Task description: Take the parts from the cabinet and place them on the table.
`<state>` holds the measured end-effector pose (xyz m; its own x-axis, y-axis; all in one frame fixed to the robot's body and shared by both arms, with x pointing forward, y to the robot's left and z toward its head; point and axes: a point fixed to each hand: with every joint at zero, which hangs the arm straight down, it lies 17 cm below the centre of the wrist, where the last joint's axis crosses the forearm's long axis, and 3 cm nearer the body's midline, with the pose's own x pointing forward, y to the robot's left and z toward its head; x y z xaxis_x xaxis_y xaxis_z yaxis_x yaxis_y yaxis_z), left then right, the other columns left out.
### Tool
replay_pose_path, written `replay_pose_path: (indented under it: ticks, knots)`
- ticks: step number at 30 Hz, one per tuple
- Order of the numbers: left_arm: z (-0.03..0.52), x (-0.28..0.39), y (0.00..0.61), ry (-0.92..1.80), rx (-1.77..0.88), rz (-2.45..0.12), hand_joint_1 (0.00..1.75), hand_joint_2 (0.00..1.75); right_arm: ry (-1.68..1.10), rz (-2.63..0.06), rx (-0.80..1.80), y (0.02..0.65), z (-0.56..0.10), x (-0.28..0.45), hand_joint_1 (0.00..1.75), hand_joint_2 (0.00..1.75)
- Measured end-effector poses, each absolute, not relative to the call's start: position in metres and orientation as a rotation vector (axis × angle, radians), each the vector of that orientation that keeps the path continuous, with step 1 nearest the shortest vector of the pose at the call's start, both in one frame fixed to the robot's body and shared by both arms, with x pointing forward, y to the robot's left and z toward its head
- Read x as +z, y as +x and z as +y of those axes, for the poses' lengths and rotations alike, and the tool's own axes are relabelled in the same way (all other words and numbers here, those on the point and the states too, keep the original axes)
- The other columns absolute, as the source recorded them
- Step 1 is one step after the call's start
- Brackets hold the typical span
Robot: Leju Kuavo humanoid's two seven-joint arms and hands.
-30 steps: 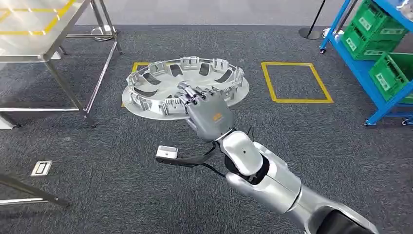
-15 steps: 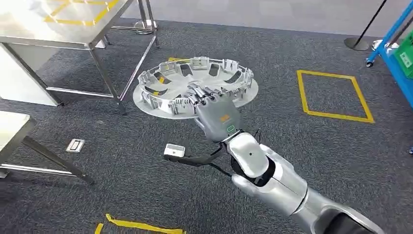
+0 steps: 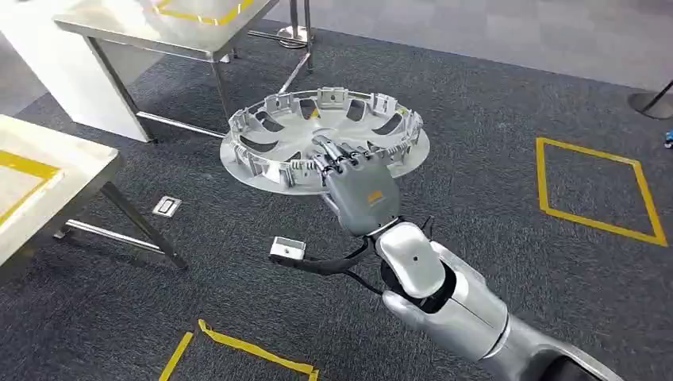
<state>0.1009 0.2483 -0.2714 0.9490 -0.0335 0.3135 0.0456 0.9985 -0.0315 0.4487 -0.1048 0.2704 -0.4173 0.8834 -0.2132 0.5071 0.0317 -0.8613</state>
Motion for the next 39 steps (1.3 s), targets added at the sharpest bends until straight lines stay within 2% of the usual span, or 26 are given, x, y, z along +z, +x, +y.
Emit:
replay_pose_path:
  ticks: [39]
  knots:
    - [0.249, -0.272, 0.105, -0.024, -0.045, -0.311, 0.0, 1.75, -1.381, -1.948, 1.381, 0.453, -0.11, 0.26, 1.75, 1.75]
